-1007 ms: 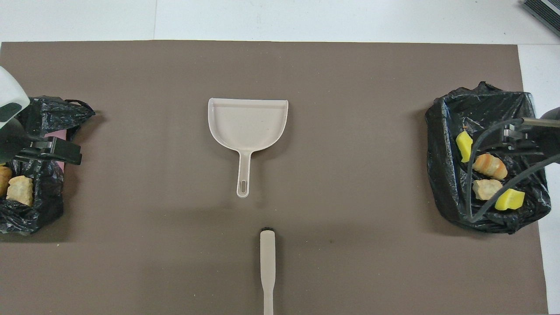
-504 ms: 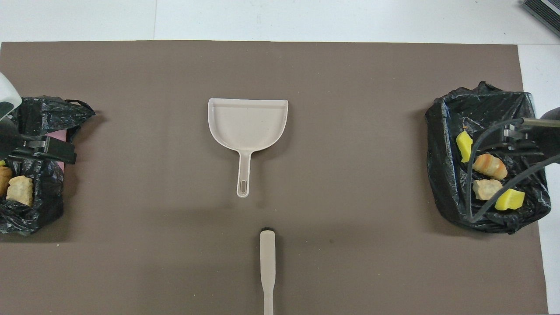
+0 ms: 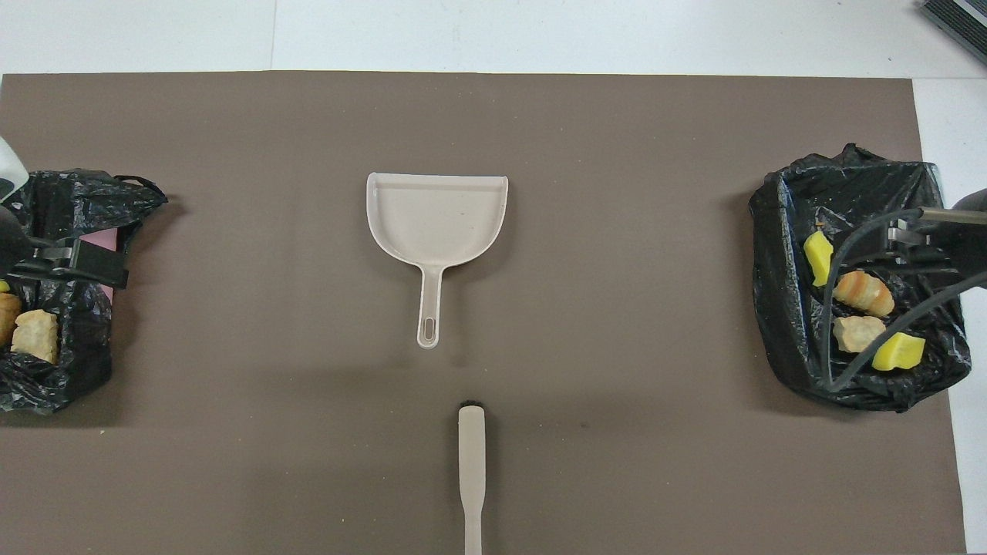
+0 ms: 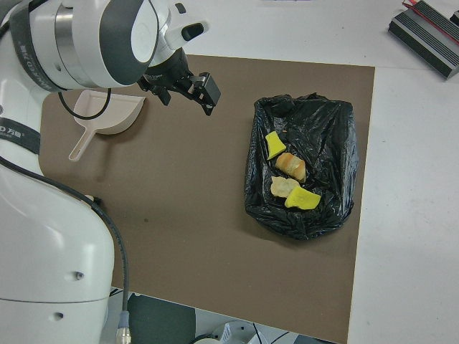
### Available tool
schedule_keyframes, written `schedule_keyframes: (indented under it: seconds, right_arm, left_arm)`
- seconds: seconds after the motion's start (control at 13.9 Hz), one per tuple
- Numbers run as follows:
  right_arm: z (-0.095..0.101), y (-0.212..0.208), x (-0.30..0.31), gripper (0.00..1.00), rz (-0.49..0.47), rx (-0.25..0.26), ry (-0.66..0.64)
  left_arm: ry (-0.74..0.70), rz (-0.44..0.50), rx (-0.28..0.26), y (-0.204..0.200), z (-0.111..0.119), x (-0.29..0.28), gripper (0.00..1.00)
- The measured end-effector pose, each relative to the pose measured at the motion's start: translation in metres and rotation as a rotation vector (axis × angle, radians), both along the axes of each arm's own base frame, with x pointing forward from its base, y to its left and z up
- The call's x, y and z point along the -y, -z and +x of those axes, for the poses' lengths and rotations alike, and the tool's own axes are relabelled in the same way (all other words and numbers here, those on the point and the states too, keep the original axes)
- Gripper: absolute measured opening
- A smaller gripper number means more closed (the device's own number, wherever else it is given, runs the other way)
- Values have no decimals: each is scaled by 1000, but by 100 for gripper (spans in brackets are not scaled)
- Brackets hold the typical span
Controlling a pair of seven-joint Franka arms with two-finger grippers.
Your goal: Sweep and dump trash in bin
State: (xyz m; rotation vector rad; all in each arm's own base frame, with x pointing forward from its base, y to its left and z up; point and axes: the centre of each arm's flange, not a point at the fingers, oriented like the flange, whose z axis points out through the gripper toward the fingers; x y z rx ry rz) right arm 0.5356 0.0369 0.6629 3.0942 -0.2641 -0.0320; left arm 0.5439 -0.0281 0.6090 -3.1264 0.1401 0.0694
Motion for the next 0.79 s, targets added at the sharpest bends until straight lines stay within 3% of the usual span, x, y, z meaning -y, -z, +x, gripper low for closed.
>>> schedule_keyframes:
  seconds: [0.79]
  right_arm:
    - [0, 0, 0, 100, 0, 0, 0]
  left_arm:
    - [16, -2, -16, -16, -5, 1, 100]
